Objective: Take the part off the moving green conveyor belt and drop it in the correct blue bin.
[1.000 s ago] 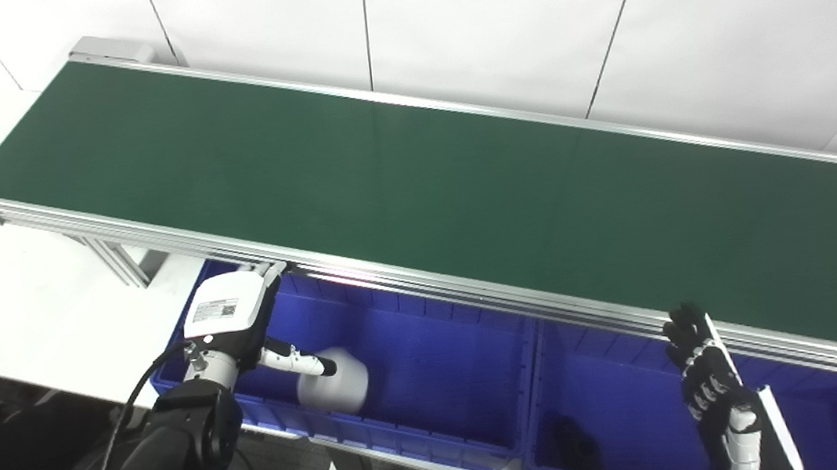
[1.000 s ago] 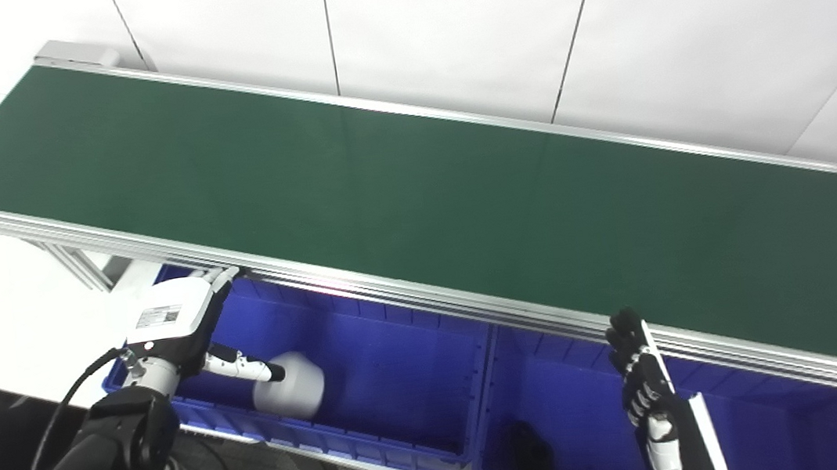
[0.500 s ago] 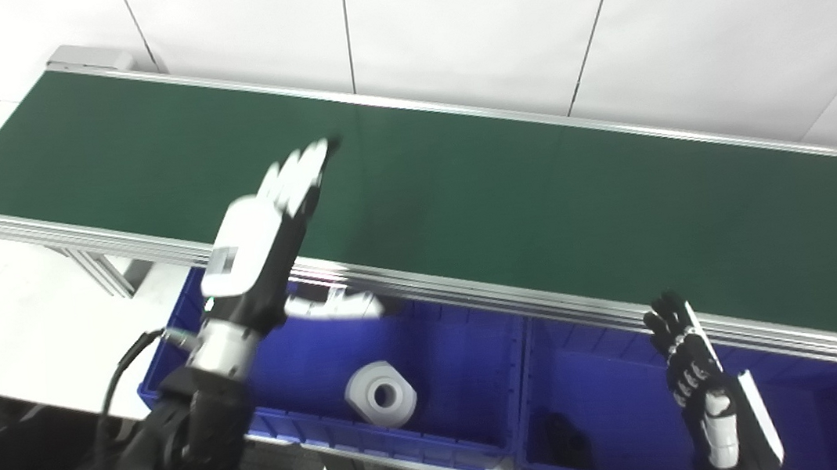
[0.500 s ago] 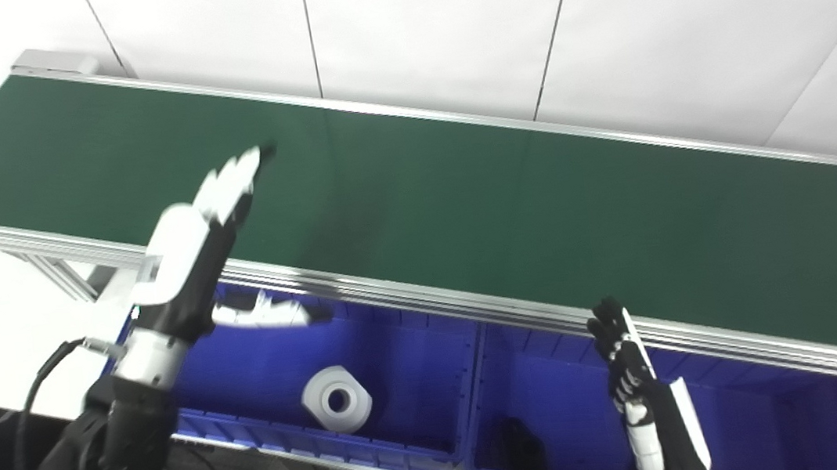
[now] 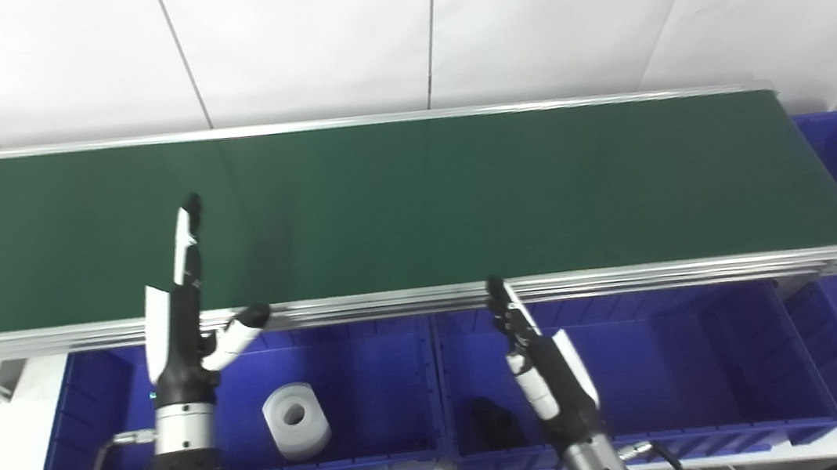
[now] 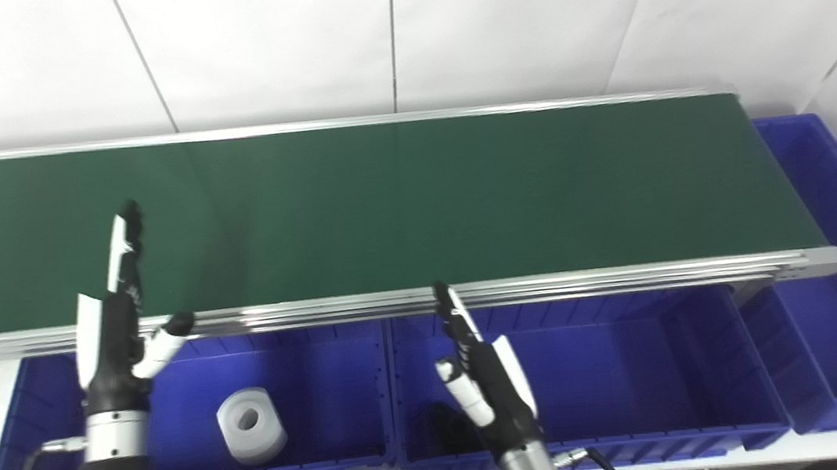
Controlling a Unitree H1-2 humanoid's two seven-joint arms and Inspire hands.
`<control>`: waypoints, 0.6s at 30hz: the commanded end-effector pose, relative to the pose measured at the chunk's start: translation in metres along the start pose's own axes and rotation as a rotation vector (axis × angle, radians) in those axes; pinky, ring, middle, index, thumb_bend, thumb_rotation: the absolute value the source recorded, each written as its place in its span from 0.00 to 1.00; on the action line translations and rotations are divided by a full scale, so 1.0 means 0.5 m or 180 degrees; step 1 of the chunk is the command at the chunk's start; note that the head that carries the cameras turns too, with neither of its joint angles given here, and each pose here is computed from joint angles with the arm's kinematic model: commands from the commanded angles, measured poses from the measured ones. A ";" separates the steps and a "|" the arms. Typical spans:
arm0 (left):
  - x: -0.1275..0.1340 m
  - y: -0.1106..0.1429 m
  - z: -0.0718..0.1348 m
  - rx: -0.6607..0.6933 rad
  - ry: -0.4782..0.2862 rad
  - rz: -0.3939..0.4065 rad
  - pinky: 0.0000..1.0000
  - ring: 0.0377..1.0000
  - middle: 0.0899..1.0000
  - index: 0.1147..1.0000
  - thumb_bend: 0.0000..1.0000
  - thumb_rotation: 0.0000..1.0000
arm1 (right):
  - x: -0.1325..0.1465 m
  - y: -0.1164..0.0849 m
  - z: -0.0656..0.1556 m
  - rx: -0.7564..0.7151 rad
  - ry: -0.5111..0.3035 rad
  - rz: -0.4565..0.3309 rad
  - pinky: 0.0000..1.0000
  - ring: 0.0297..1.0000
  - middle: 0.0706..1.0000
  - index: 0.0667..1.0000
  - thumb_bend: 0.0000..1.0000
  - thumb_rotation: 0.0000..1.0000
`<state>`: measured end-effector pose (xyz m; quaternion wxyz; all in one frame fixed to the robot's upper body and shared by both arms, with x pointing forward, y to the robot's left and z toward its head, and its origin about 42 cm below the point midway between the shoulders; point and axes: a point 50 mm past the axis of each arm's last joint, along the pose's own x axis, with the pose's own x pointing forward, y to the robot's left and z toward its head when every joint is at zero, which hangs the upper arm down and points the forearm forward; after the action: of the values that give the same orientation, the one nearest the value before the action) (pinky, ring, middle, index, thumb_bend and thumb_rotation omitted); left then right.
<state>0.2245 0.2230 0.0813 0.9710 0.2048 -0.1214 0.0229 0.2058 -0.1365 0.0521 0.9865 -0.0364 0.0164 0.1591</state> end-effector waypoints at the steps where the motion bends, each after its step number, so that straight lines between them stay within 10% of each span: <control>1: 0.016 -0.013 0.010 0.0292 -0.0479 -0.0273 1.00 1.00 1.00 1.00 0.94 0.91 | 0.005 0.004 0.020 -0.0011 -0.0261 -0.0065 1.00 1.00 1.00 1.00 0.88 1.00; 18: -0.050 -0.049 0.009 0.0325 -0.0547 -0.0489 1.00 1.00 1.00 1.00 0.89 0.84 | -0.032 -0.002 0.001 -0.0045 -0.0363 -0.0105 1.00 1.00 1.00 1.00 0.90 1.00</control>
<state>0.1978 0.2007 0.0556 0.9470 0.2769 -0.1467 -0.0702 0.1892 -0.1436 0.0436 0.9879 -0.0464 -0.0011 0.1482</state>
